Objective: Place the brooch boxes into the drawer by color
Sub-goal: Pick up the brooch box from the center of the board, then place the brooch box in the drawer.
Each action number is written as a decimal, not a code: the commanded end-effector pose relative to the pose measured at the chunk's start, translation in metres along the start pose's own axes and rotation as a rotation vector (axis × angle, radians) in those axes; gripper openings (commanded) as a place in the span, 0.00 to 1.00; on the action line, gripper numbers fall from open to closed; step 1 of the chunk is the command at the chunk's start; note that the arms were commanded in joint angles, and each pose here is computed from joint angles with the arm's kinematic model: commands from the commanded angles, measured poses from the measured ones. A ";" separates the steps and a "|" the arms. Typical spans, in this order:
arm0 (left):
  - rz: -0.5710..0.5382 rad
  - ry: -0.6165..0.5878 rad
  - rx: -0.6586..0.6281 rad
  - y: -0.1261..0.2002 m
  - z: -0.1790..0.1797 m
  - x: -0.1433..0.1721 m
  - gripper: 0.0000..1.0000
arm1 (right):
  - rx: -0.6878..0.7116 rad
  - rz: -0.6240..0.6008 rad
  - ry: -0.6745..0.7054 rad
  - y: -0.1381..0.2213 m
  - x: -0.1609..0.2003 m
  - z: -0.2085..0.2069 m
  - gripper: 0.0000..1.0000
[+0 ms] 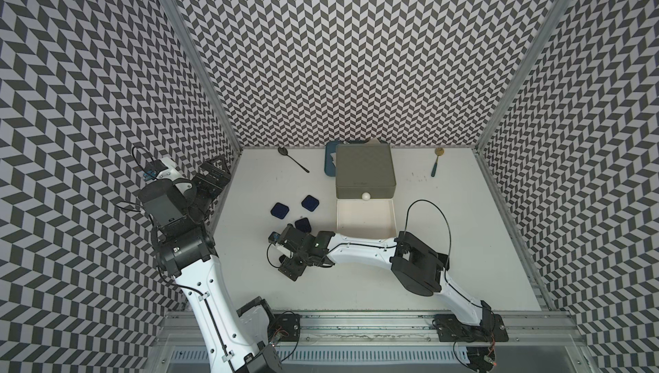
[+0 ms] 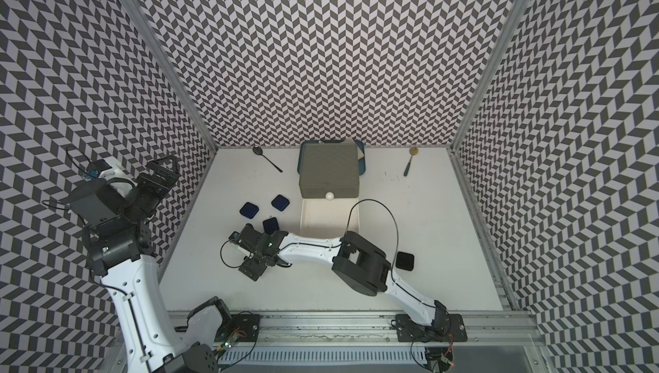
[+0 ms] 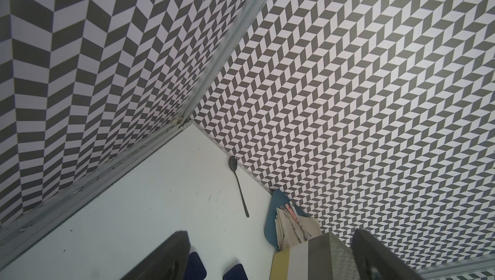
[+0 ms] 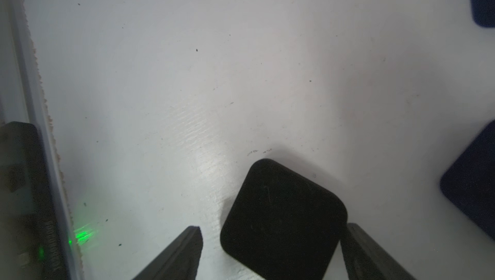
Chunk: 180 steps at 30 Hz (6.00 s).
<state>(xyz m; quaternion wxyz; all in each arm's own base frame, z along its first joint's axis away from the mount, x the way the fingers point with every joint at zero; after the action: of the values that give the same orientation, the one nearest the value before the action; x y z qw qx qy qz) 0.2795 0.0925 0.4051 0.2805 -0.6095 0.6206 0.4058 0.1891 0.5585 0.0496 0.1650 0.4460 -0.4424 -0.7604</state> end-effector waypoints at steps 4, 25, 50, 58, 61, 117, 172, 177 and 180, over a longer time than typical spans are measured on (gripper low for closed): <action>-0.012 -0.019 0.046 0.003 -0.010 -0.001 1.00 | 0.008 0.006 -0.014 -0.009 0.002 0.002 0.83; -0.008 -0.033 0.060 0.004 -0.016 0.000 1.00 | 0.072 -0.014 -0.037 -0.007 -0.007 -0.006 0.63; -0.015 -0.050 0.134 0.009 -0.045 -0.021 1.00 | -0.006 -0.266 -0.064 0.115 -0.081 -0.006 0.16; 0.011 -0.029 0.237 0.011 -0.060 -0.010 1.00 | -0.017 -0.404 -0.132 0.199 -0.119 -0.045 0.16; 0.014 -0.027 0.245 0.011 -0.060 -0.007 1.00 | 0.021 -0.464 -0.147 0.233 -0.125 -0.061 0.15; 0.136 -0.060 0.219 0.002 -0.028 0.086 1.00 | 0.211 -0.203 -0.370 0.224 0.035 -0.157 0.16; 0.156 -0.097 0.225 0.004 -0.029 0.091 1.00 | 0.281 -0.116 -0.364 0.163 0.048 -0.184 0.77; 0.155 -0.097 0.225 0.004 -0.029 0.091 1.00 | 0.289 -0.127 -0.360 0.167 0.045 -0.185 0.80; 0.156 -0.098 0.224 0.004 -0.029 0.091 1.00 | 0.289 -0.132 -0.359 0.169 0.043 -0.185 0.82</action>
<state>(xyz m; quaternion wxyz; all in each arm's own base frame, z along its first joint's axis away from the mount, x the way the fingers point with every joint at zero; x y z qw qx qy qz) 0.2741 0.0218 0.3380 0.3326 -0.5065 0.6985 0.3807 0.2836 0.3358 0.1131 -0.0121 0.3350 -0.5480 -0.7664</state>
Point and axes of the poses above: each gripper's point midway between its finger pads, its own y axis back along the fingers, its own z axis along the line the jaws close on, x = y × z, the point moved 1 cm from there along y, back along the fingers, and after that the axes turned 11 degrees about -y, right-handed, at the moved point
